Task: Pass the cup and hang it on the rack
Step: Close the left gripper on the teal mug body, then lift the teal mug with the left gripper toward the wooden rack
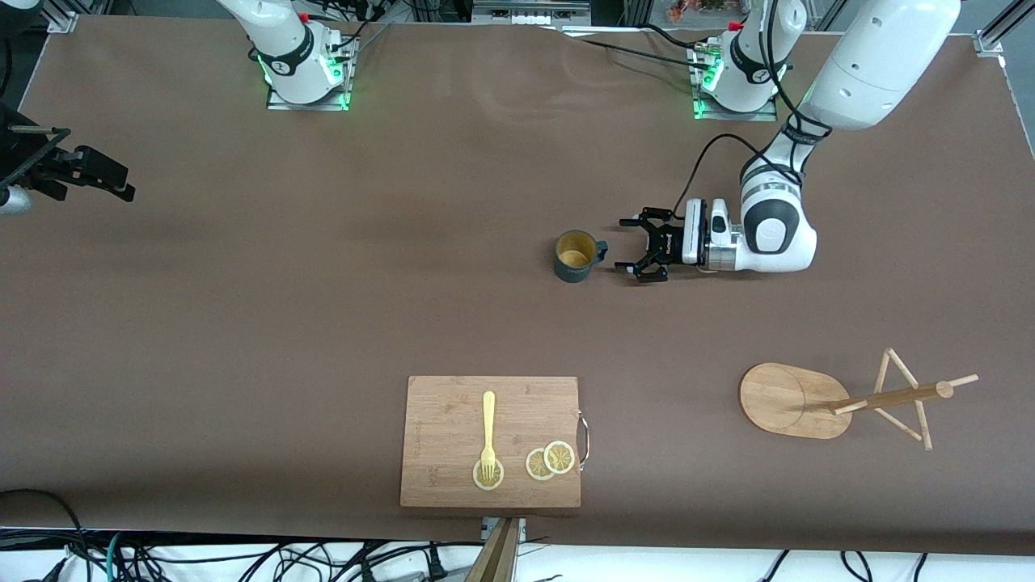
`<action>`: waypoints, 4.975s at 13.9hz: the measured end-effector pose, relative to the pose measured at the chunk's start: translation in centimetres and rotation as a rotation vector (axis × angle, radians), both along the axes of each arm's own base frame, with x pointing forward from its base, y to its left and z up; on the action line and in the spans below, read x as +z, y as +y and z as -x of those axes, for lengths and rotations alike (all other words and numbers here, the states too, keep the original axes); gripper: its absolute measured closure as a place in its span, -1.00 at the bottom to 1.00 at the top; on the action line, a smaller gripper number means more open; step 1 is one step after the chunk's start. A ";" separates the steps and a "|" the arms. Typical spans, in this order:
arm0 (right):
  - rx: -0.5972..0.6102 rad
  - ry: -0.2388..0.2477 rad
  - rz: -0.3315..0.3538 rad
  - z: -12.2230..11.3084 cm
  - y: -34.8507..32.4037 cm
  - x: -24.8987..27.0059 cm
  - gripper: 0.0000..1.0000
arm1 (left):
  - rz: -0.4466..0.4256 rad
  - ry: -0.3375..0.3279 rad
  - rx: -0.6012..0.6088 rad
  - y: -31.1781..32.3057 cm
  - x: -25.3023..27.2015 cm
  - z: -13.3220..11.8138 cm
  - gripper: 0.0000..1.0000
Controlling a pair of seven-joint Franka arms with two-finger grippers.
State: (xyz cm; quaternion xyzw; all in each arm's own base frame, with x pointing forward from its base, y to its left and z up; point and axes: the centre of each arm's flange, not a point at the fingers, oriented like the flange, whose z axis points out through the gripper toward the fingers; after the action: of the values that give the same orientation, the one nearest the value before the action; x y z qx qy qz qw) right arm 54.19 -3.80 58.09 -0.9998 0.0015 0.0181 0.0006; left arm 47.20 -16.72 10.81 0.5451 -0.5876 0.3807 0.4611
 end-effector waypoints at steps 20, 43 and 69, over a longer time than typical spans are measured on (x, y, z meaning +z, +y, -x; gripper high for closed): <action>0.022 0.001 0.001 0.0 1.3 0.1 -1.00 | 0.043 0.011 -0.030 -1.8 -2.9 -0.2 -0.99; 0.023 0.001 -0.001 0.0 1.3 0.1 -1.00 | 0.074 0.018 0.026 -2.4 -2.8 -1.1 0.89; 0.025 0.007 -0.005 0.0 1.5 0.1 -1.00 | 0.359 0.799 0.375 26.5 15.9 0.5 0.89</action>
State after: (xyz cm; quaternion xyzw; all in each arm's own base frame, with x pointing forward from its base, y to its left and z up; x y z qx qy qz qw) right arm 54.17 -2.33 58.22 -0.9997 -0.0108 0.0214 0.0029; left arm 46.68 9.82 26.74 0.6573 -0.1808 0.3135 0.6611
